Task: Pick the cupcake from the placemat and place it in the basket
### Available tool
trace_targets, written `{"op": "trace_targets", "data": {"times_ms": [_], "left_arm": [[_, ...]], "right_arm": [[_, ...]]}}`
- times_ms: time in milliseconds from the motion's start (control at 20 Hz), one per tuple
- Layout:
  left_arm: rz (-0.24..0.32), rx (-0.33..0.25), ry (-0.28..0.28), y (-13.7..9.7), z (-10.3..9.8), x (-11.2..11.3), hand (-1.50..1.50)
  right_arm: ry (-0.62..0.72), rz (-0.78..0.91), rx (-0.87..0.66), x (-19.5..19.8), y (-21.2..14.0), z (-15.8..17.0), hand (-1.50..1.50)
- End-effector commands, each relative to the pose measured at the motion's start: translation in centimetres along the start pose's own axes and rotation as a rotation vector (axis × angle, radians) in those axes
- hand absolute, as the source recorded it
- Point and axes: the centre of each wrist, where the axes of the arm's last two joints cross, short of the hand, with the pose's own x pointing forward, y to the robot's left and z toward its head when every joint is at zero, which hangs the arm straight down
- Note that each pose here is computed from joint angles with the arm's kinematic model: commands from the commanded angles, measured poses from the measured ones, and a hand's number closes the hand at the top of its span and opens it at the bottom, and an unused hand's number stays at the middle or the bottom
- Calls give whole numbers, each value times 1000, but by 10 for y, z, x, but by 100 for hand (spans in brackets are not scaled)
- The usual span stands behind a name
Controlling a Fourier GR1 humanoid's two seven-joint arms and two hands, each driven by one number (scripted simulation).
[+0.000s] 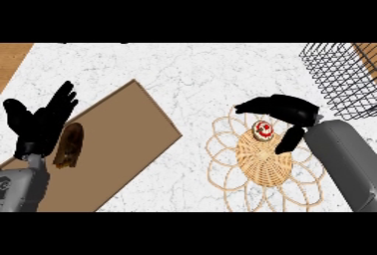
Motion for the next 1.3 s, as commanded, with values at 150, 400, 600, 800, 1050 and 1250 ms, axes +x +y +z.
{"op": "trace_targets", "data": {"times_ms": [150, 400, 600, 800, 1050, 1250], "left_arm": [[-11, -14, -11, -12, -2, 4, 0], [13, -4, -3, -12, -6, 12, 0], [-13, -40, -20, -1, -5, 11, 0], [1, -6, -18, -3, -3, 6, 0], [-3, -44, -45, -11, -5, 13, 0], [-16, -76, -63, -20, -9, 19, 0]], "right_arm": [[-51, 95, 64, -2, 25, -16, 150], [-62, 108, 80, -1, 18, -4, 150], [352, -65, -162, -14, 5, -23, 150], [674, -183, -383, -33, -6, 5, 150], [1000, -357, -626, -28, -28, -13, 150], [1109, -520, -941, -4, -65, -45, 150]]}}
